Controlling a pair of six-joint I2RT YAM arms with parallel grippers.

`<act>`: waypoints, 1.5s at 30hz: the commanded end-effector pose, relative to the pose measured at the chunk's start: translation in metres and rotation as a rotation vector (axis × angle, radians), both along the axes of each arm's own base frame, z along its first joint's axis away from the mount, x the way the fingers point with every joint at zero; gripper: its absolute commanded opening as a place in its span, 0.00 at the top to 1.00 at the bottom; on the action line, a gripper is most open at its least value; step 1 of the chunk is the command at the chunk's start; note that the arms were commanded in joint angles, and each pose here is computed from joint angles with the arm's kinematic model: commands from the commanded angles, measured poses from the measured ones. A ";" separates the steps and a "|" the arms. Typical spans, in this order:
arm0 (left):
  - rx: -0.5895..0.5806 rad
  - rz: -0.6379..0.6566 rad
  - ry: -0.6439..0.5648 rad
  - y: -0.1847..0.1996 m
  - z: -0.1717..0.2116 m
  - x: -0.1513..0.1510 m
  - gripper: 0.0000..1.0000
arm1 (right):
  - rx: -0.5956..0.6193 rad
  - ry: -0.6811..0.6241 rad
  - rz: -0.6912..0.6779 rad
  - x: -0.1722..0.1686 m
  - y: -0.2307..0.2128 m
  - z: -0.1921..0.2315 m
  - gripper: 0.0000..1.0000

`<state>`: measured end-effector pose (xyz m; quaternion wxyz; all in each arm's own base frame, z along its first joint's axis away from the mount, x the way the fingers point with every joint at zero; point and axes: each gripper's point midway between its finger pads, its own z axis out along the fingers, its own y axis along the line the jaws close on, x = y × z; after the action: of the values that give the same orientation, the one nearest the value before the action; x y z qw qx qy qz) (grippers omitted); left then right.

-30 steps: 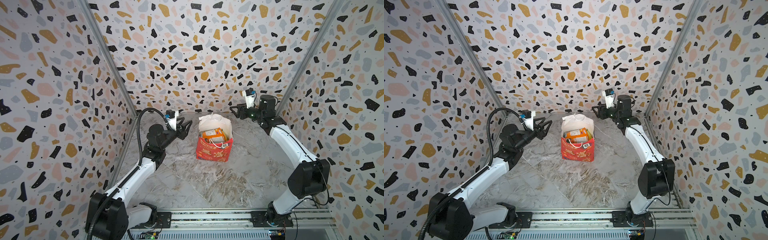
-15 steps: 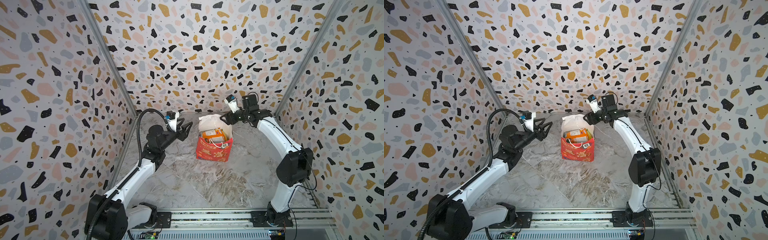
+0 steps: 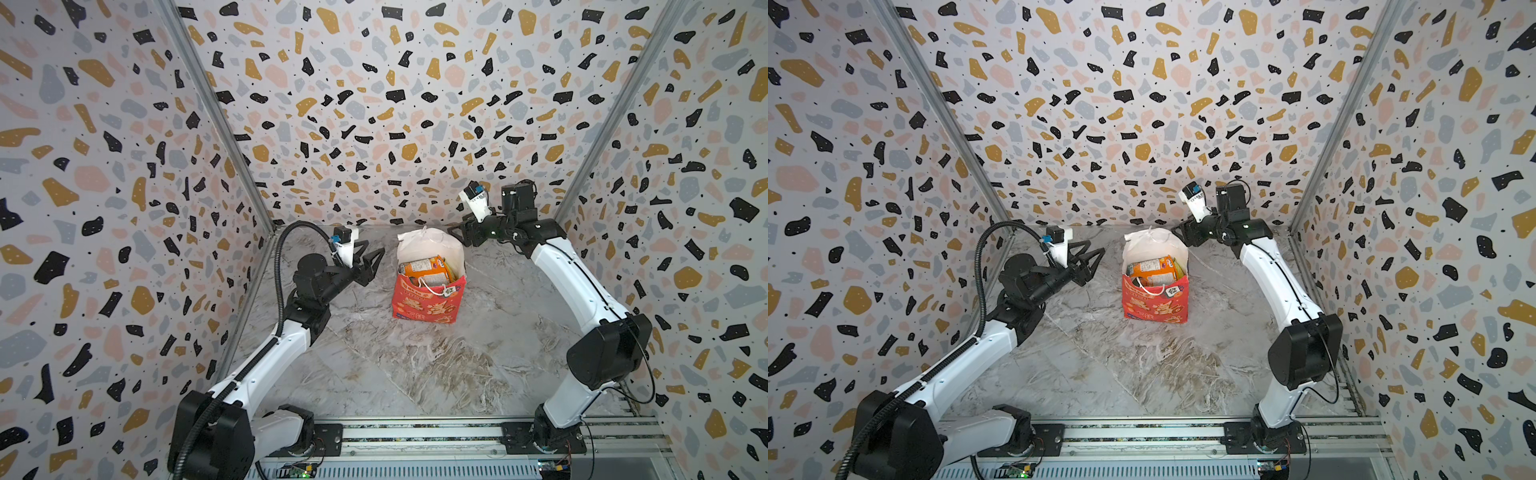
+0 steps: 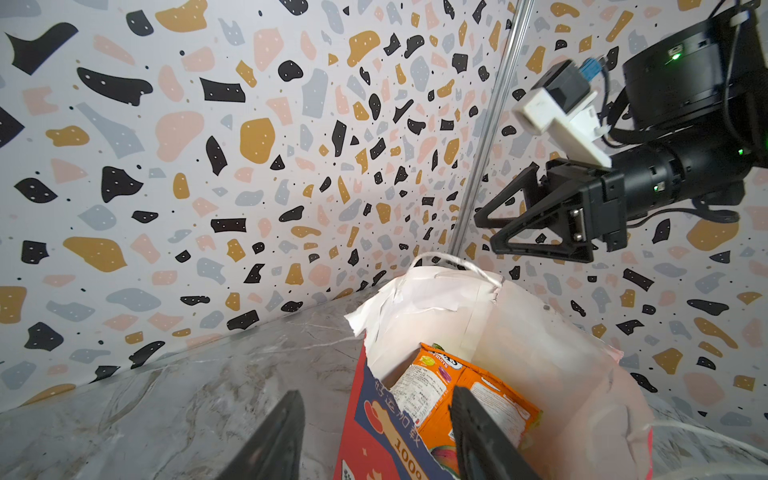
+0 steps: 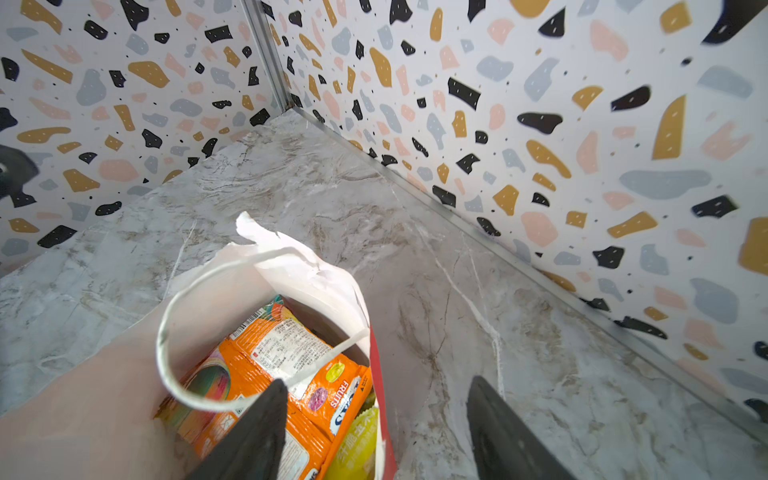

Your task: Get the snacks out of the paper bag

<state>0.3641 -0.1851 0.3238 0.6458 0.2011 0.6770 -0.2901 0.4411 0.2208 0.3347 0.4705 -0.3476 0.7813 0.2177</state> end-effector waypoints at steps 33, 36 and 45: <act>0.030 0.016 -0.056 0.003 0.006 0.001 0.42 | -0.272 0.095 0.120 0.042 0.033 -0.070 0.45; 0.033 0.015 -0.053 0.002 0.005 0.002 0.42 | -0.260 0.100 0.140 0.037 0.034 -0.066 0.50; 0.036 0.018 -0.049 0.002 0.002 0.004 0.42 | -0.270 0.130 0.087 0.036 0.018 -0.063 0.61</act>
<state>0.3660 -0.1841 0.3200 0.6493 0.2116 0.6773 -0.2736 0.4858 0.2587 0.2511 0.3592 -0.4449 0.8035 0.1654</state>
